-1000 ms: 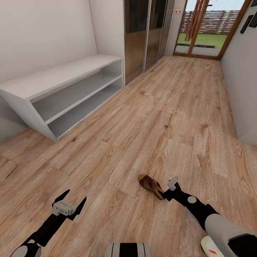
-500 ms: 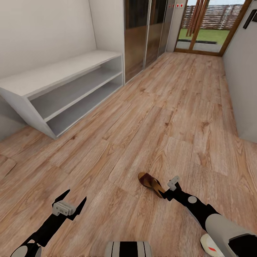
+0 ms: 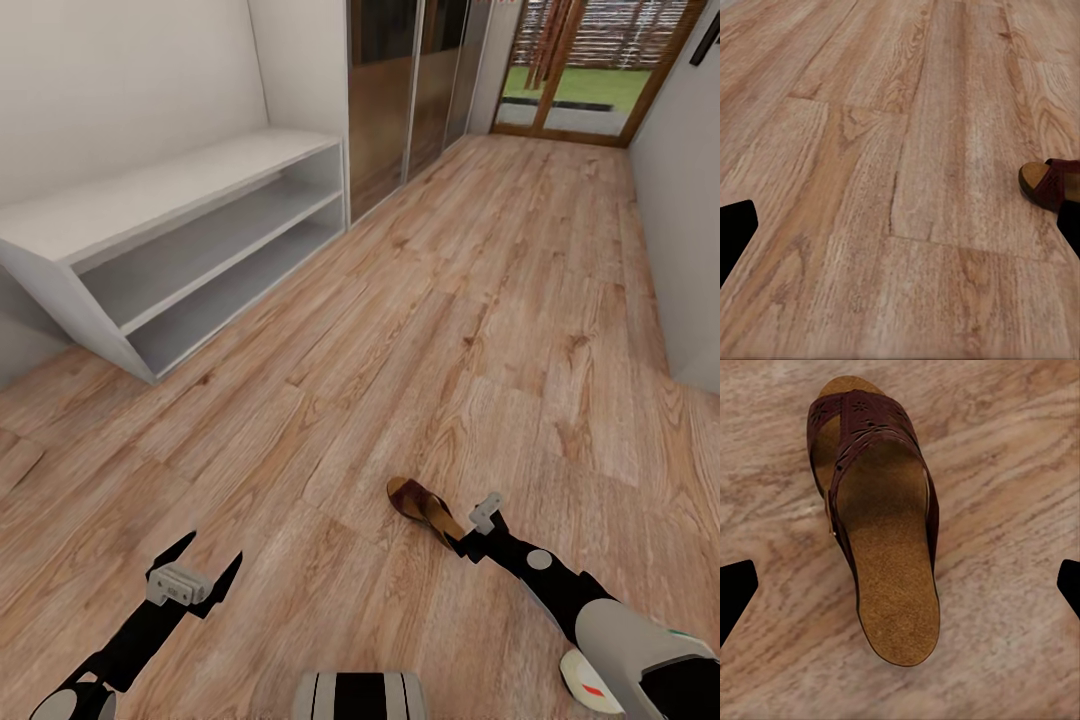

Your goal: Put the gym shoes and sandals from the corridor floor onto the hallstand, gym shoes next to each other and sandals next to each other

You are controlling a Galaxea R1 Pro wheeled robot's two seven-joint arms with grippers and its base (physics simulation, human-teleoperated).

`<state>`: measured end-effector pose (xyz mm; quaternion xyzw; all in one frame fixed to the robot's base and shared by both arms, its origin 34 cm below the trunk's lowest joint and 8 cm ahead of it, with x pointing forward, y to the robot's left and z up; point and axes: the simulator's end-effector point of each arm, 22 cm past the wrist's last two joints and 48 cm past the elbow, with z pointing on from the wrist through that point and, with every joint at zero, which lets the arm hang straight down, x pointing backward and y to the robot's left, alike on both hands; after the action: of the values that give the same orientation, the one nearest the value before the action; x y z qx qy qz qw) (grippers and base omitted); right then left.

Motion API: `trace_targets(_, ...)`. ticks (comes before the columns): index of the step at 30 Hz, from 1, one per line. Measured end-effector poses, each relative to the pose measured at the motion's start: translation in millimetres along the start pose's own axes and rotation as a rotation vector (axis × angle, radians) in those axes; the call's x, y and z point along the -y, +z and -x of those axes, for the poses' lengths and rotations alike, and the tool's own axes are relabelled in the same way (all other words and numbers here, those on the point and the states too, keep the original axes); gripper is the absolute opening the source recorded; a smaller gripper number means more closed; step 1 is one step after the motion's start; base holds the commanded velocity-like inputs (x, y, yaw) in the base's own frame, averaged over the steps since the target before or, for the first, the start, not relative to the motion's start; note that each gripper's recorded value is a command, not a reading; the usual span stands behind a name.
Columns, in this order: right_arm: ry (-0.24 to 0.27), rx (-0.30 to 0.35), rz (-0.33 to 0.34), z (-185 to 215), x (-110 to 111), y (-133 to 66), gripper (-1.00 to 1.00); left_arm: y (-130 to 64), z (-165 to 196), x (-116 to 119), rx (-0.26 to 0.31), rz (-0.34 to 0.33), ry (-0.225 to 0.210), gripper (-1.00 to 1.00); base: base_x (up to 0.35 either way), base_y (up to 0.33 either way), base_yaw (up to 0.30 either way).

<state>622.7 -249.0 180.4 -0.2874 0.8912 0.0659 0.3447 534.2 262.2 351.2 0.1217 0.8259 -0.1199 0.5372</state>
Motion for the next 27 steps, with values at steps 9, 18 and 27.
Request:
trace_targets(9, 0.005, -0.011, 0.007, -7, -3, 3.1, 1.00, 0.1, -6, 1, -0.013, -0.002, -0.004, 1.00, 0.000, 0.000, 0.000)
trace_targets(18, 0.010, -0.023, 0.013, -15, -6, 5.9, 1.00, 0.7, -12, 2, -0.023, -0.003, -0.009, 1.00, 0.000, 0.000, 0.000)
trace_targets(27, 0.013, -0.033, 0.020, -22, -10, 8.7, 1.00, 1.7, -18, 4, -0.034, -0.004, -0.018, 1.00, 0.000, 0.000, 0.000)
